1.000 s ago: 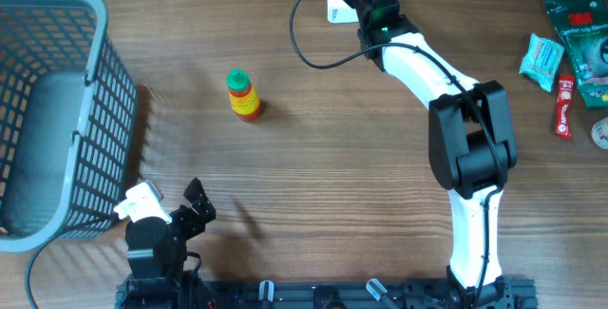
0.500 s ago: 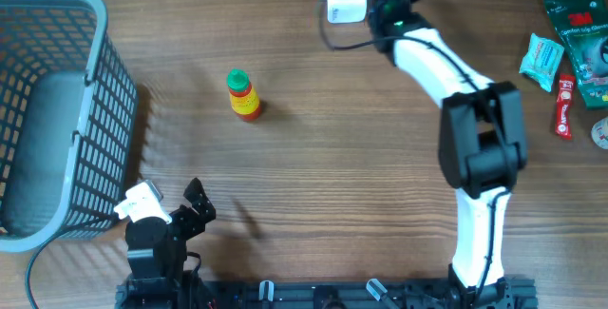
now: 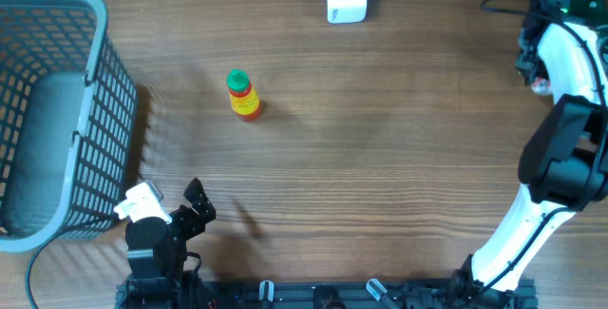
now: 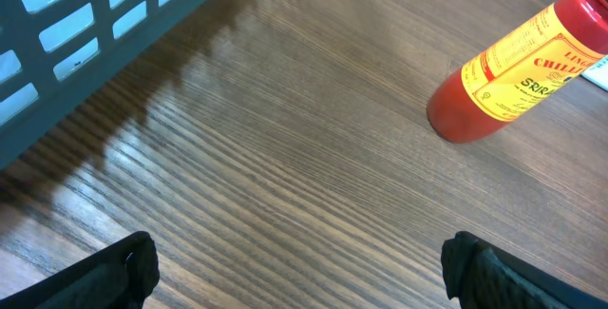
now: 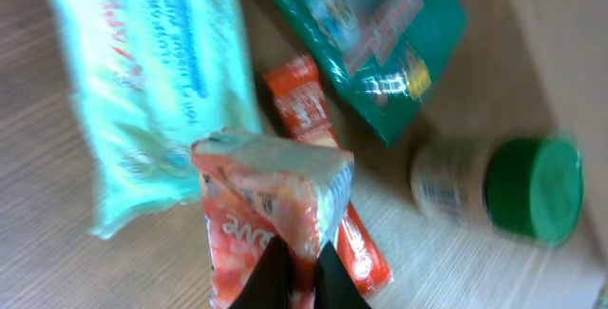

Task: Scan the item barcode
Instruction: 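Carry the Kleenex pack to the right edge and release it, then reach the right gripper to the chili sauce bottle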

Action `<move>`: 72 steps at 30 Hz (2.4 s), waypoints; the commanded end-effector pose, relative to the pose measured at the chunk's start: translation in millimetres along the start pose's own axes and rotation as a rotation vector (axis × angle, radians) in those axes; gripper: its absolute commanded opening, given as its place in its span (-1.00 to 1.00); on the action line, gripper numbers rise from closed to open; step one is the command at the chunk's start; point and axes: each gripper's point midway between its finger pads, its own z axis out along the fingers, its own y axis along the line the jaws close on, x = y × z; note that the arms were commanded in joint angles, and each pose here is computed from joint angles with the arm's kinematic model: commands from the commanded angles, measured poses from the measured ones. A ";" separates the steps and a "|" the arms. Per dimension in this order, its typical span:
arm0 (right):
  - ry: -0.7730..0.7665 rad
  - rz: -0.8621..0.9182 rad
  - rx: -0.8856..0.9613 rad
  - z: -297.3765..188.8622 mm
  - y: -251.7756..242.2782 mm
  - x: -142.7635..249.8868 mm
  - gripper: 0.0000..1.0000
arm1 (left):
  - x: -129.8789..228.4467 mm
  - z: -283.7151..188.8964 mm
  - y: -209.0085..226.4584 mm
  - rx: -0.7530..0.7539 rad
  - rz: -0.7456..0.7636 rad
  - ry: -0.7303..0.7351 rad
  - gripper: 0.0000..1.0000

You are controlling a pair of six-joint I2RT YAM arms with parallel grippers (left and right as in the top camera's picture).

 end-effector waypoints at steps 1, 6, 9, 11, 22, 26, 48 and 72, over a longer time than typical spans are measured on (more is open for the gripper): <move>0.063 0.247 0.020 3.5 -24.9 11.1 -0.91 | -0.6 0.5 1.7 -0.008 0.000 -0.008 1.00; 0.116 0.252 -0.087 2.0 -30.6 15.4 0.66 | -0.6 0.5 1.7 -0.008 0.000 -0.008 1.00; 0.008 0.274 -0.268 -44.6 -27.9 -11.4 0.99 | -0.6 0.5 1.7 -0.008 0.000 -0.008 1.00; -0.087 0.307 -0.440 -96.7 -24.6 -29.0 0.99 | -0.6 0.5 1.7 -0.008 0.000 -0.008 1.00; 0.410 0.262 -1.399 -379.3 76.3 95.1 1.00 | -0.6 0.5 1.7 -0.008 0.000 -0.008 1.00; 0.594 0.257 -1.304 -393.8 118.0 147.1 0.99 | -0.6 0.5 1.7 -0.008 0.000 -0.008 1.00; -0.566 -0.551 -1.223 -460.0 355.9 245.9 0.99 | -0.6 0.5 1.7 -0.008 0.000 -0.008 1.00; -0.618 -0.636 -1.051 -413.6 398.6 286.6 0.14 | -0.6 0.5 1.7 -0.008 0.000 -0.008 1.00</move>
